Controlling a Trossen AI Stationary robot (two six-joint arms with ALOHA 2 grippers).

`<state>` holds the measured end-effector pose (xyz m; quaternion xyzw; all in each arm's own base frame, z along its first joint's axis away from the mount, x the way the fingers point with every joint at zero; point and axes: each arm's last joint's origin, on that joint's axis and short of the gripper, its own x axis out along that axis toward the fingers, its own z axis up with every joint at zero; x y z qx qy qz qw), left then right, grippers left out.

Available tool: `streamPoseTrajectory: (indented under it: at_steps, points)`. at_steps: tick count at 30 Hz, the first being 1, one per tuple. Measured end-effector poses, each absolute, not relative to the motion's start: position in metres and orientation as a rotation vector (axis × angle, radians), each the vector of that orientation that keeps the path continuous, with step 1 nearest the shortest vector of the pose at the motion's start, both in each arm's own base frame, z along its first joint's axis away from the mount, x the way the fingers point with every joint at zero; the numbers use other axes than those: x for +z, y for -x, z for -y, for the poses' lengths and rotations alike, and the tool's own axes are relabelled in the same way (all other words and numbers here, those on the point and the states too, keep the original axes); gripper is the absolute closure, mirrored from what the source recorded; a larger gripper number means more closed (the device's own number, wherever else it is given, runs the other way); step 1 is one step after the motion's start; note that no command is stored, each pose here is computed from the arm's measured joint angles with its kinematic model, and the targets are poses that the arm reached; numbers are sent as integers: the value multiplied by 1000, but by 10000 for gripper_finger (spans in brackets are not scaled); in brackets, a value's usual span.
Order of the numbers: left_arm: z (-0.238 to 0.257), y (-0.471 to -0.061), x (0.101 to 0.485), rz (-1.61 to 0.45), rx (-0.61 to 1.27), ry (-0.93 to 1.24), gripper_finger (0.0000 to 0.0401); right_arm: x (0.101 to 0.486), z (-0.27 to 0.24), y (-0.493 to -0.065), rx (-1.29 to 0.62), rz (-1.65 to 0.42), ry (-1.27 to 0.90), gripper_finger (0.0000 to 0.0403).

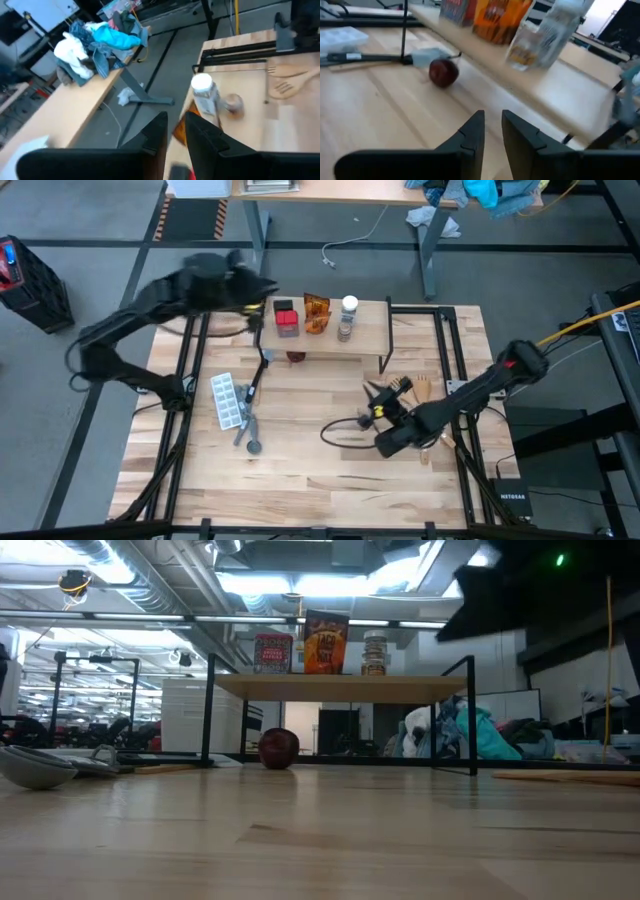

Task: Shelf spices
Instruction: Return to Home Position

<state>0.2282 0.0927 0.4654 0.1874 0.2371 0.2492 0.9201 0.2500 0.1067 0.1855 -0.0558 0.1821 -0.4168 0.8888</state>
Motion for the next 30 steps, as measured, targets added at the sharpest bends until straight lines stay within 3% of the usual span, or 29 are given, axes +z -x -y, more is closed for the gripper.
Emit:
streamPoseTrajectory:
  at_steps: [11, 19, 30]
  points:
    - [-44, -99, 481, -497, 555, -126, 341, 270, -94, -198, -713, -346, 238, 331]
    - [-18, -29, 473, -466, 595, 53, 341, 322, -89, -153, -567, -219, 294, 331]
    - [10, 27, 431, -392, 365, 196, 341, 356, -70, -96, -286, -69, 141, 331]
